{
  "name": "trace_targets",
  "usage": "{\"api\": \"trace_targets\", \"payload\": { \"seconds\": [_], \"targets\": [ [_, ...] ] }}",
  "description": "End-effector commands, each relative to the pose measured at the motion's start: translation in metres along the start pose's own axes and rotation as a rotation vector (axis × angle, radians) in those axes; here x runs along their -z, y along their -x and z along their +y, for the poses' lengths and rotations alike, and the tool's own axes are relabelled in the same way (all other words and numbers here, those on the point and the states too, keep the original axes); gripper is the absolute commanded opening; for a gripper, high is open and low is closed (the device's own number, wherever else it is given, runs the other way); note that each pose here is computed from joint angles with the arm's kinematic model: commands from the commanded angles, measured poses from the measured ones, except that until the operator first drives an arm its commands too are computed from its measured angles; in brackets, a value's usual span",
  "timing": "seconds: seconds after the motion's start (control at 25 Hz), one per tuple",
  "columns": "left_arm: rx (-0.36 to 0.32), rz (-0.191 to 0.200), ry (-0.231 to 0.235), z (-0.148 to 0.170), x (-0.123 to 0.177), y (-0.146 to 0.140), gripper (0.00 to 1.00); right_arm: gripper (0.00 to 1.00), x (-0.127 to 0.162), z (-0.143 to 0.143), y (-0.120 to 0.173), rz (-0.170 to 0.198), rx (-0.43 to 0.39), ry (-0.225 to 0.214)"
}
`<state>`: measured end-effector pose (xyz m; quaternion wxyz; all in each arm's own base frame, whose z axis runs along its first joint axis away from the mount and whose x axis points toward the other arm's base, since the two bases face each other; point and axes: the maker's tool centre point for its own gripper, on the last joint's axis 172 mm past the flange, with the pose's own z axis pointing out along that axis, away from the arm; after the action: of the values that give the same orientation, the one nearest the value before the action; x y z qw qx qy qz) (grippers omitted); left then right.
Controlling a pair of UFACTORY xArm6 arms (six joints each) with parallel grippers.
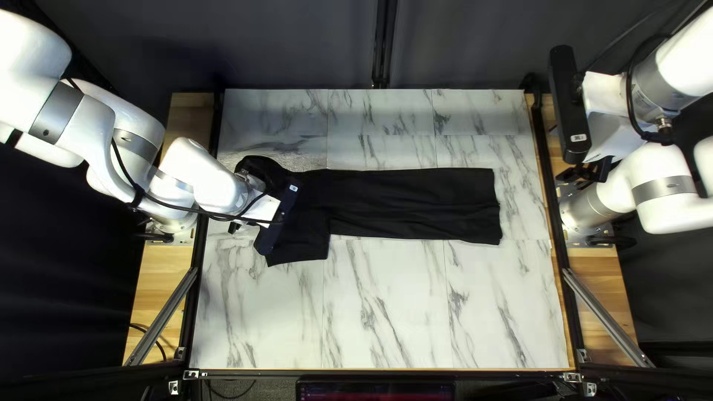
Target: Fold t-shirt
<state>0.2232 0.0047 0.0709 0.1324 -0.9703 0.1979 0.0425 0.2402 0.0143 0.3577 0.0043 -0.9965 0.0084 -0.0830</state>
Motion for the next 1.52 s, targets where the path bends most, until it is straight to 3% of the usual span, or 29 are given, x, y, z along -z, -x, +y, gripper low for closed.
{"api": "trace_targets", "payload": {
  "seconds": [0.04,0.48,0.8,0.84,0.88,0.92,0.96,1.0,1.24,1.36,1.52],
  "targets": [
    [-0.003,0.002,0.005,0.002,0.000,0.001,0.03,1.00,0.000,0.000,0.000,0.000,0.000,0.000],
    [-0.016,0.004,0.013,0.003,0.001,-0.001,0.00,1.00,0.000,0.000,0.000,0.000,0.000,0.000],
    [-0.022,-0.002,-0.001,0.004,0.019,-0.006,0.00,1.00,0.000,0.000,0.000,0.000,0.000,0.000],
    [-0.024,-0.003,0.000,0.005,0.019,-0.005,0.11,1.00,0.000,0.000,0.000,0.000,0.000,0.000],
    [-0.025,-0.003,0.001,0.005,0.018,-0.005,0.64,1.00,0.000,0.000,0.000,0.000,0.000,0.000],
    [-0.028,-0.003,0.008,0.005,0.015,-0.004,0.83,1.00,0.000,0.000,0.000,0.000,0.000,0.000],
    [-0.029,-0.003,0.016,0.005,0.013,-0.004,0.95,1.00,0.000,0.000,0.000,0.000,0.000,0.000],
    [-0.030,-0.002,0.020,0.006,0.012,-0.004,1.00,1.00,0.000,0.000,0.000,0.000,0.000,0.000],
    [-0.023,0.009,0.040,0.007,0.013,-0.004,1.00,1.00,0.000,0.000,0.000,0.000,0.000,0.000],
    [-0.009,0.016,0.048,0.006,0.009,-0.003,0.90,1.00,0.000,0.000,0.000,0.000,0.000,0.000],
    [0.006,0.028,0.053,0.004,0.008,-0.008,0.87,1.00,0.000,0.000,0.000,0.000,0.000,0.000]
  ]
}}
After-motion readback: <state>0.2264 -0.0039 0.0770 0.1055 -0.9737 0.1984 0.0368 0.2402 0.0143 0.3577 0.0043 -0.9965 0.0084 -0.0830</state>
